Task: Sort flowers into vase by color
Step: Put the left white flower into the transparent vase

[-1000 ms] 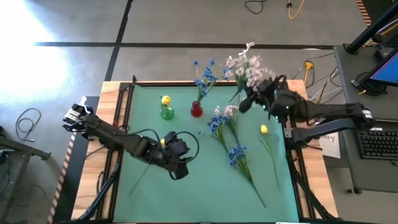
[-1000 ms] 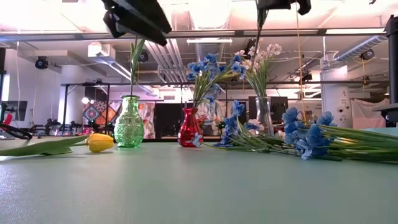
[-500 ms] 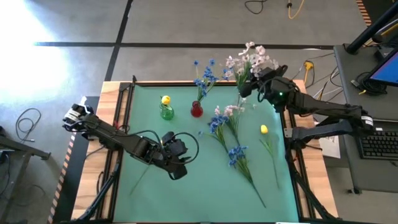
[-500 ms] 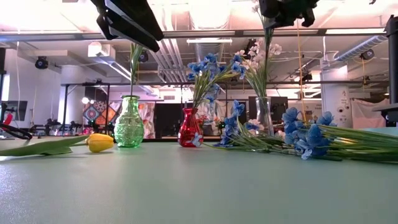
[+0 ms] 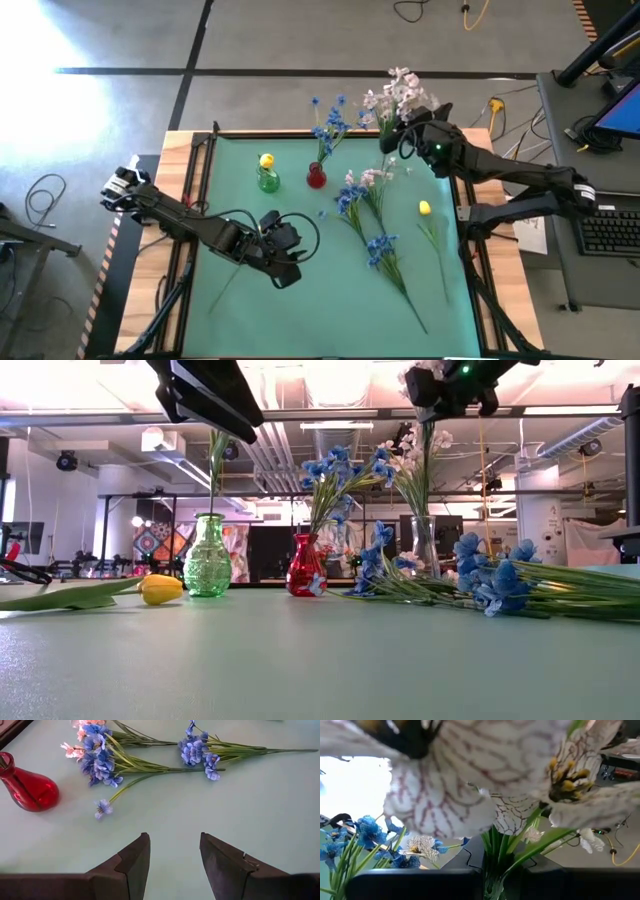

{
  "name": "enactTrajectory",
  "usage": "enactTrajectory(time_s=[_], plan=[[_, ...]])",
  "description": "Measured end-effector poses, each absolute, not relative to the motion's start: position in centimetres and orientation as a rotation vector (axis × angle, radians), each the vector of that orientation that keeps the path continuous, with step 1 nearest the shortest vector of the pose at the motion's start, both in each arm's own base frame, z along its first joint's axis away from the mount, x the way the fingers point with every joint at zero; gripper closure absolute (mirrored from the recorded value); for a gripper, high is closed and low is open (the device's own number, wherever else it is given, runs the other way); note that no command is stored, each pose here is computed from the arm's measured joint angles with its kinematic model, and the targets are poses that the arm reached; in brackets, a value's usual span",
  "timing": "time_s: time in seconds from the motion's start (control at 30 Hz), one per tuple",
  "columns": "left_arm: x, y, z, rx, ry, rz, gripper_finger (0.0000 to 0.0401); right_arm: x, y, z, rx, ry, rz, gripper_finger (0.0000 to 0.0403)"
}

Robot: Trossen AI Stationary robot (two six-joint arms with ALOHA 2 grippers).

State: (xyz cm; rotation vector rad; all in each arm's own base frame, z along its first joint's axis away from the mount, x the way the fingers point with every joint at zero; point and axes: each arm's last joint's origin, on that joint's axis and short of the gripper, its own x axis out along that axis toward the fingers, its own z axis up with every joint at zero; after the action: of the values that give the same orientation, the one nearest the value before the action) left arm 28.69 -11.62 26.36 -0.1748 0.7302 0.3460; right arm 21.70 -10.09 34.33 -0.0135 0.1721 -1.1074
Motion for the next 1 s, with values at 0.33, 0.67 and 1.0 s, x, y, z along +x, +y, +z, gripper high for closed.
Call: enactTrajectory(time_s=[0.33,0.67,1.0], plan=[[28.7,-11.6,26.3,-0.172,0.734,0.348,0.0242,22.8,-10.5,33.2,-0.019,0.218,-1.11,0.0374],[28.6,-11.6,26.3,-0.167,0.741,0.35,0.0242,23.3,-10.7,32.7,-0.008,0.235,-1.112,0.0374],[28.6,-11.6,26.3,-0.165,0.743,0.351,0.0242,23.2,-10.6,32.4,-0.014,0.268,-1.107,0.0329]])
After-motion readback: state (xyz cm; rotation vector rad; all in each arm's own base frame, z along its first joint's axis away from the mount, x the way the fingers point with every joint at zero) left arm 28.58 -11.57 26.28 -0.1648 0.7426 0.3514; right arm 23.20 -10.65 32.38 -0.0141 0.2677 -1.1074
